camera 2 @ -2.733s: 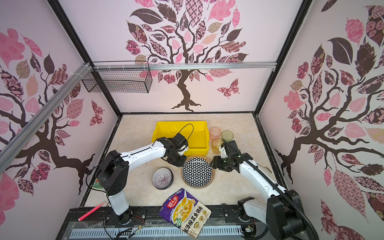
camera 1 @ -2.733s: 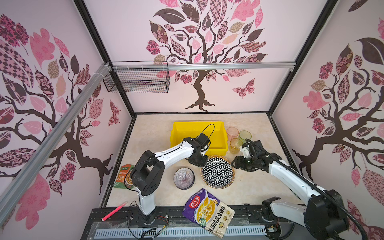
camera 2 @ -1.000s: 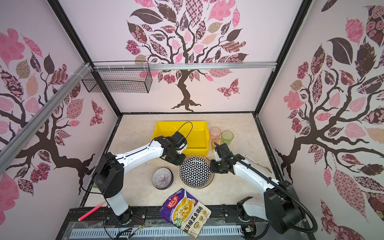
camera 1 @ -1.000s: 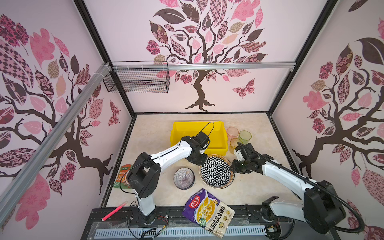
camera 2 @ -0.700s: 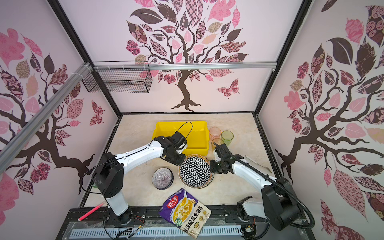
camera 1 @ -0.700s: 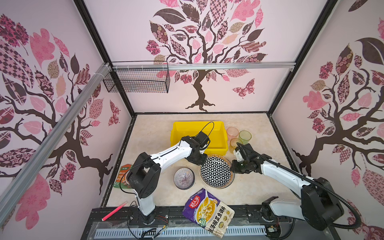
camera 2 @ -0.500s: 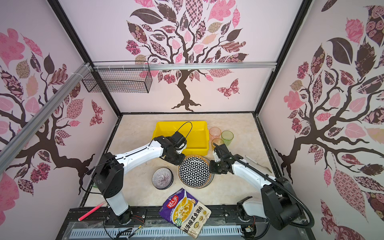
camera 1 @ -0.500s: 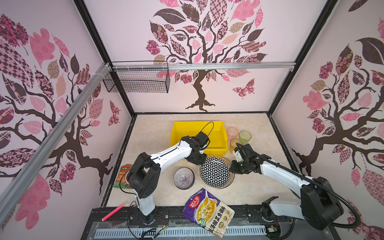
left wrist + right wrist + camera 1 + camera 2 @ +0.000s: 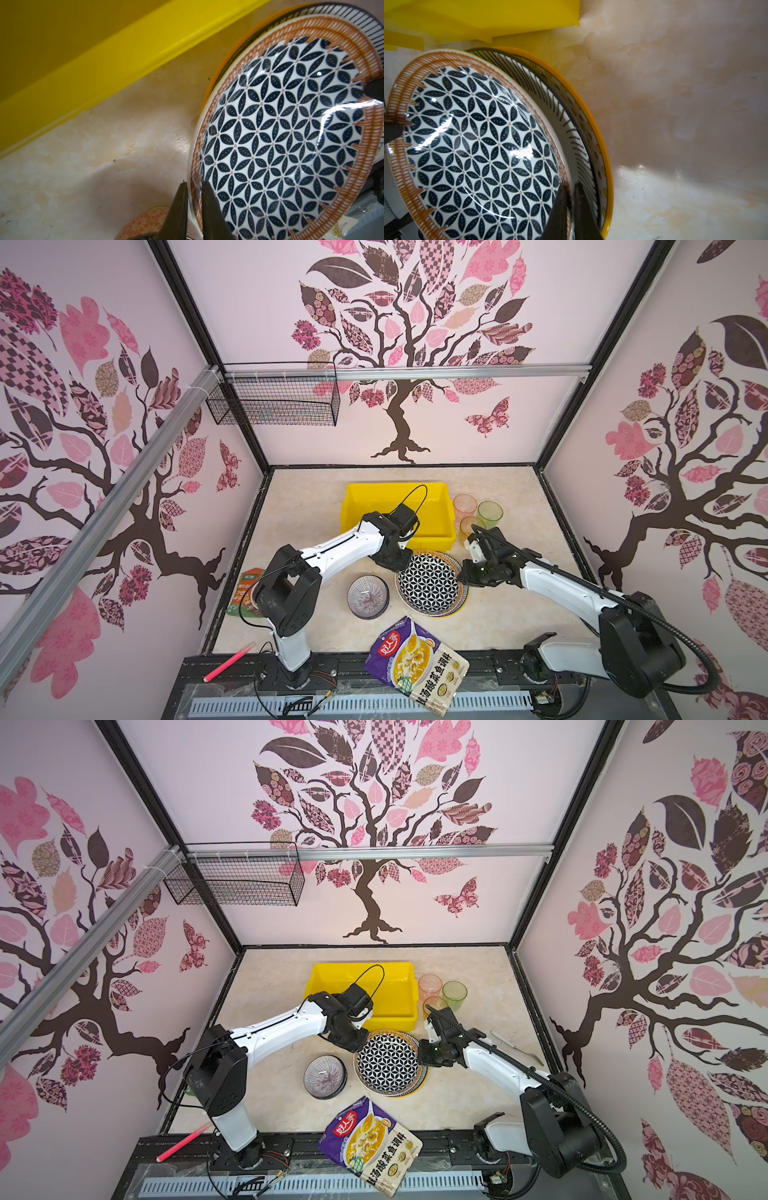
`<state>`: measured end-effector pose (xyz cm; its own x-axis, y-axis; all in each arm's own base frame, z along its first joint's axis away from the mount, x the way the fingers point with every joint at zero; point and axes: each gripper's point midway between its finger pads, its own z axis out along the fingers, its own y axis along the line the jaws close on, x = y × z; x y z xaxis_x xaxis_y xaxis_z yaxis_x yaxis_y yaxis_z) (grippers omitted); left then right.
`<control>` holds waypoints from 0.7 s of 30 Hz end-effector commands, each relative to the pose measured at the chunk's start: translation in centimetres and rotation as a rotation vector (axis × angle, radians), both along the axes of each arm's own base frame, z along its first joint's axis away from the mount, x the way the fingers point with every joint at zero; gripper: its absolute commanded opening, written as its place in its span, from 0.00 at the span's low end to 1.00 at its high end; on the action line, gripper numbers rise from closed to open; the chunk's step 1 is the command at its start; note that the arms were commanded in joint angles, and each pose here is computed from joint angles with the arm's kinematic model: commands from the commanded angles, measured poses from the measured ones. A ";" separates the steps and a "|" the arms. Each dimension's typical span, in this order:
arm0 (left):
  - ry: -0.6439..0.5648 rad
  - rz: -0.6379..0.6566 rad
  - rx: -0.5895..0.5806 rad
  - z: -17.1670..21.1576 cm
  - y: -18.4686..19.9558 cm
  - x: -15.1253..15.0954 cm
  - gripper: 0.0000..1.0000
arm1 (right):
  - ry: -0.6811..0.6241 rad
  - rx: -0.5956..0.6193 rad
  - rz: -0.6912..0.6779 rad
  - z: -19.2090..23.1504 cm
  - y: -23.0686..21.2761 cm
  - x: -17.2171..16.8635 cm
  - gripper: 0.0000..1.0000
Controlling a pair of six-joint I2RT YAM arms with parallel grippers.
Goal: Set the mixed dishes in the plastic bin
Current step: 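Lift the top patterned plate off the stack with the left gripper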
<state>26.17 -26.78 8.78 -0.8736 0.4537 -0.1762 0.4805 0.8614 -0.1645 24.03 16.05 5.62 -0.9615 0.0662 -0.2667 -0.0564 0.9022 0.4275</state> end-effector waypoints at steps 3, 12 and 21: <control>0.059 -0.014 -0.034 -0.3 -0.4 -1.0 0.22 | 0.063 -0.060 -0.028 -2.0 -1.0 -1.0 0.03; 0.108 -0.012 -0.040 -1.3 -0.7 -1.3 0.24 | 0.064 -0.051 -0.034 -2.1 -0.9 -1.0 0.03; 0.143 -0.010 -0.061 -1.8 -1.2 -1.5 0.23 | 0.056 -0.003 -0.035 -1.9 -0.1 -0.7 0.03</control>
<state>25.59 -27.01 7.27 -0.8891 0.4452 -0.1059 0.4576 0.8607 -0.2233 24.43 16.32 5.57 -0.9565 0.0825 -0.2799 -0.0534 0.8935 0.4459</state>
